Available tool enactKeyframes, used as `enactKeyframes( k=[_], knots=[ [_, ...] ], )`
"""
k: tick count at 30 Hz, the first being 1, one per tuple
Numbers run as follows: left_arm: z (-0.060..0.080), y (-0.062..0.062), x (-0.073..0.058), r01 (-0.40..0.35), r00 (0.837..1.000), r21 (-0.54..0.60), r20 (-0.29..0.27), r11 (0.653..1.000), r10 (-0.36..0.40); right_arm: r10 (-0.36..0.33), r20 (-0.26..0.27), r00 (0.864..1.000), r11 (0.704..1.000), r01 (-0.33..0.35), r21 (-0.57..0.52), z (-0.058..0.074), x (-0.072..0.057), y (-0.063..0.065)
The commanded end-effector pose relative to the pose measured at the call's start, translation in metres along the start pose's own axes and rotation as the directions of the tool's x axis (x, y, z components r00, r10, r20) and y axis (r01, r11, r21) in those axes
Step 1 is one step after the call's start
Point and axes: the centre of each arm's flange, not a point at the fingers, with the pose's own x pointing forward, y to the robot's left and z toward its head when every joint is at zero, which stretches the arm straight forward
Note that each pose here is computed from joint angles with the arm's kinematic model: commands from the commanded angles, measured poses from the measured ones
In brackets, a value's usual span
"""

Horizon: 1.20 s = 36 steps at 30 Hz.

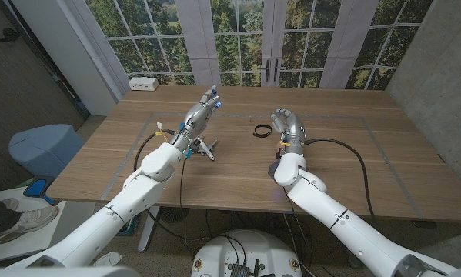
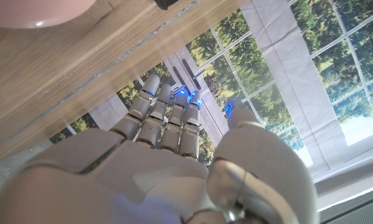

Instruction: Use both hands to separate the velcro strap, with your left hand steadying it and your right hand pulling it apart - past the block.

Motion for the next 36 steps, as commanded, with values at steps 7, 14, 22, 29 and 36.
enactKeyframes(
  k=[7,14,22,29,36],
  knots=[
    [-0.006,0.021,-0.002,-0.051,0.998,0.003,-0.026,0.999,0.051,0.207,0.196,0.958,0.924,-0.258,0.283,-0.016,0.021,-0.019],
    [-0.009,0.028,-0.005,-0.061,0.997,-0.003,-0.036,0.998,0.061,0.194,0.238,0.952,0.89,-0.273,0.366,-0.022,0.025,-0.024],
    [-0.011,0.038,-0.008,-0.061,0.997,-0.005,-0.053,0.998,0.06,0.191,0.256,0.948,0.842,-0.292,0.453,-0.031,0.027,-0.03],
    [-0.014,0.044,-0.012,-0.059,0.996,-0.013,-0.072,0.998,0.058,0.171,0.241,0.955,0.789,-0.279,0.548,-0.044,0.026,-0.038],
    [-0.017,0.047,-0.016,-0.07,0.993,-0.026,-0.097,0.997,0.067,0.136,0.225,0.965,0.741,-0.25,0.623,-0.058,0.028,-0.049]
  ],
)
